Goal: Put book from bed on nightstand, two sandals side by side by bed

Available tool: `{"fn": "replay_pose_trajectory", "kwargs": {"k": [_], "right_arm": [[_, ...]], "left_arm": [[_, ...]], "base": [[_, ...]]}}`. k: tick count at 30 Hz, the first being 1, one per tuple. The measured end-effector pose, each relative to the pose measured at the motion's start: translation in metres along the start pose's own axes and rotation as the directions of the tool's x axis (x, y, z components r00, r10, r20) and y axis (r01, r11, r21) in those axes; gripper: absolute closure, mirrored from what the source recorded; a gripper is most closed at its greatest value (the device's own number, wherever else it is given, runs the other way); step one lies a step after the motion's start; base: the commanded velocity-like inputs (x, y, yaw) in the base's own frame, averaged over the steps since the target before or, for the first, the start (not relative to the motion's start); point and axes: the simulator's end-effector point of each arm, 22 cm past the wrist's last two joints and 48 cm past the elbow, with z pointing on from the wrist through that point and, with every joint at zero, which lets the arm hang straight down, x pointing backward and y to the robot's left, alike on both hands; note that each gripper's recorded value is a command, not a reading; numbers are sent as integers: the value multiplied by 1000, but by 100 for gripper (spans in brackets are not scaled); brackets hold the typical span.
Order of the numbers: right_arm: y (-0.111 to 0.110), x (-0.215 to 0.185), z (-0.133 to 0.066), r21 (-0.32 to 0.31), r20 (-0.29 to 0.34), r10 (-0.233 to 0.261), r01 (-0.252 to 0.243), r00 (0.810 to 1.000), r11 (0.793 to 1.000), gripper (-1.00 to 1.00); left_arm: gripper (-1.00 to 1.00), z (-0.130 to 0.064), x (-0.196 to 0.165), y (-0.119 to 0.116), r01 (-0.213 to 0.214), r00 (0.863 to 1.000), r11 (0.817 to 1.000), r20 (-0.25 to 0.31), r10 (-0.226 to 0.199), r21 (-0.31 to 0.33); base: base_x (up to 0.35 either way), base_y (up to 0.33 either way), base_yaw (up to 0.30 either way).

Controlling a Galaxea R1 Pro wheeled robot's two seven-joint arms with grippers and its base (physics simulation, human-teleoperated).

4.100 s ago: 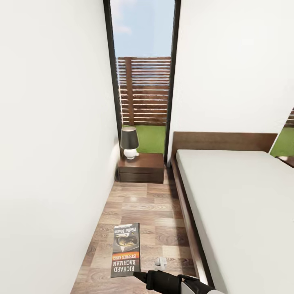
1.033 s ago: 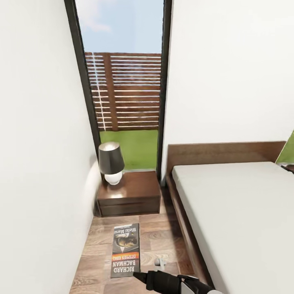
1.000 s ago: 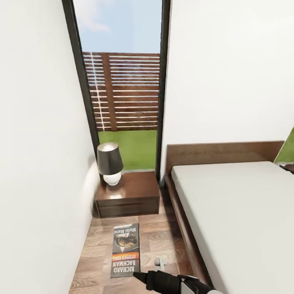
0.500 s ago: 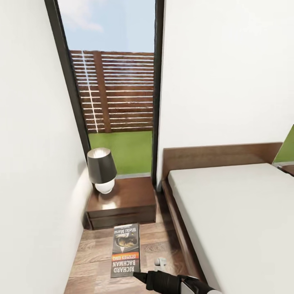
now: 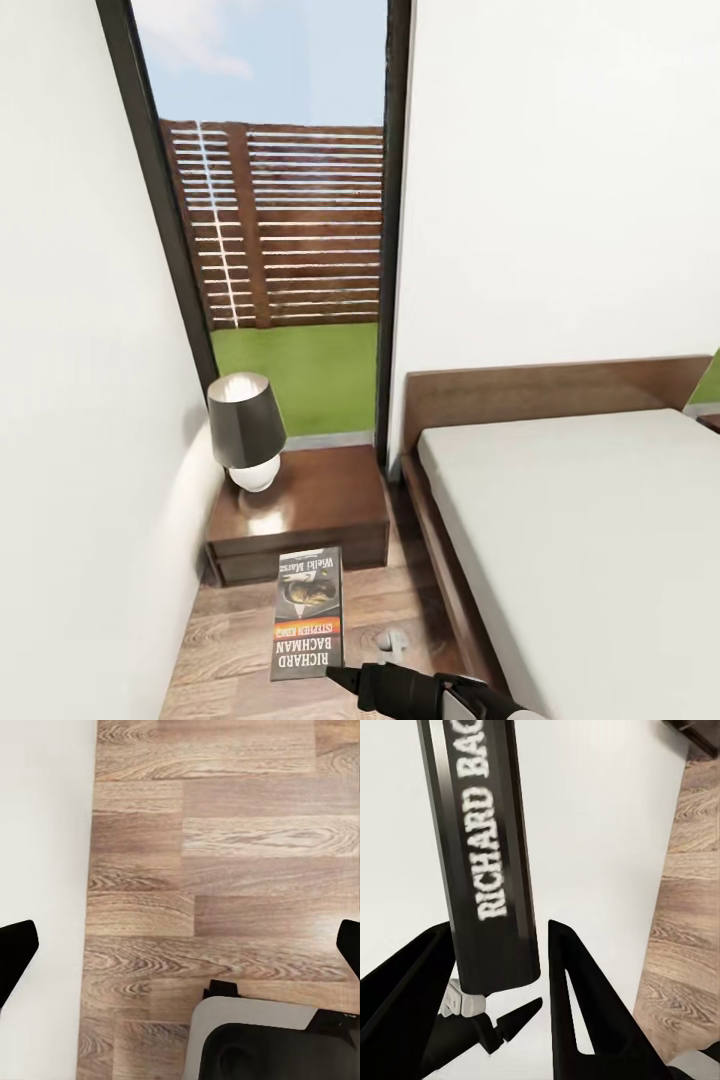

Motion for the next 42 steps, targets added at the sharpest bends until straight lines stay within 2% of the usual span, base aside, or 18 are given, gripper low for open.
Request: {"fn": "replay_pose_trajectory", "kwargs": {"k": [42], "right_arm": [[0, 0, 0, 0, 1, 0, 0, 1000, 1000, 100]], "left_arm": [[-100, 0, 0, 0, 0, 1000, 1000, 0, 0, 0]], "base": [[236, 14, 19]]}}
